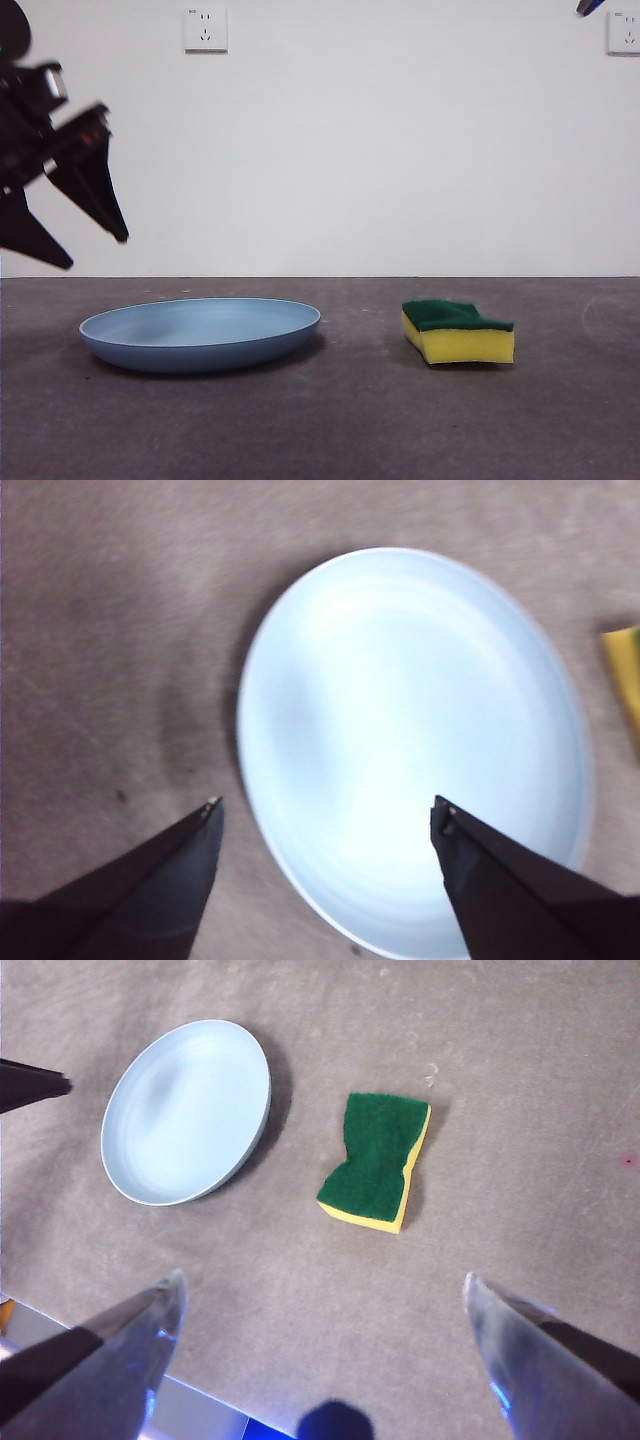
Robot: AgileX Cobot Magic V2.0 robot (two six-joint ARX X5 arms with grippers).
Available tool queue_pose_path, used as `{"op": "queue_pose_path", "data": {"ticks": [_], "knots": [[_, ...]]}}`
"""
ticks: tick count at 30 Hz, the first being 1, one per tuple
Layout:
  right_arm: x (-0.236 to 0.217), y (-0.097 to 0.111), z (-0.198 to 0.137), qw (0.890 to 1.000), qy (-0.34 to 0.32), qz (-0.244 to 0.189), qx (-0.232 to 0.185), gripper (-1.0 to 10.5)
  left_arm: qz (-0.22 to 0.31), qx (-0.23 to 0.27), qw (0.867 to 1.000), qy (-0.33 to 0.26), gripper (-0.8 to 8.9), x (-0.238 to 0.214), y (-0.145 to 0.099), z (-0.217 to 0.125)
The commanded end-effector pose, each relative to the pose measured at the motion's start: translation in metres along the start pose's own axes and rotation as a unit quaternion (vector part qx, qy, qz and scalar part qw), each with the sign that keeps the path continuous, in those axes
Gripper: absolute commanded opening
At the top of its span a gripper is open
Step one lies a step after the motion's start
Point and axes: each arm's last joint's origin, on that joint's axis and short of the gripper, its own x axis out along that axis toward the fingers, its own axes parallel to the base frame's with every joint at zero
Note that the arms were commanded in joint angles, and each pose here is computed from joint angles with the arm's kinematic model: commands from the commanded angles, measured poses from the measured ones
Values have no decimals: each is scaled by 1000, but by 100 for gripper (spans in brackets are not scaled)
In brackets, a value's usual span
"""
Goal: Pick up the plate,pick up the cloth,clean the plate with the cloth
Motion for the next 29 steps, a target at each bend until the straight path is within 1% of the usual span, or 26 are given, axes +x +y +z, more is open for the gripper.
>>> {"op": "queue_pose_path", "data": {"ticks": [1, 3, 9, 17, 25, 26, 28, 29], "knots": [[-1, 0, 1, 1000, -4, -1, -10, 473, 19, -5, 1000, 13, 344, 15, 4, 5], [-1, 0, 1, 1000, -4, -1, -10, 473, 27, -6, 999, 18, 344, 23, 6, 8], [-1, 0, 1, 1000, -4, -1, -11, 473, 29, -23, 999, 17, 342, 42, 11, 9], [-1, 0, 1, 1000, -4, -1, -11, 473, 36, -22, 998, 37, 341, 58, 11, 4], [-1, 0, 1, 1000, -5, -1, -11, 473, 55, -12, 998, 37, 338, 64, 8, 3], [-1, 0, 1, 1000, -4, -1, -11, 473, 55, -12, 998, 38, 304, 64, 8, 3], [-1, 0, 1, 1000, -5, -1, -11, 473, 55, -10, 998, 42, 182, 64, 7, 2], [-1, 0, 1, 1000, -4, -1, -11, 473, 54, -5, 998, 45, 138, 65, 7, 2]]}}
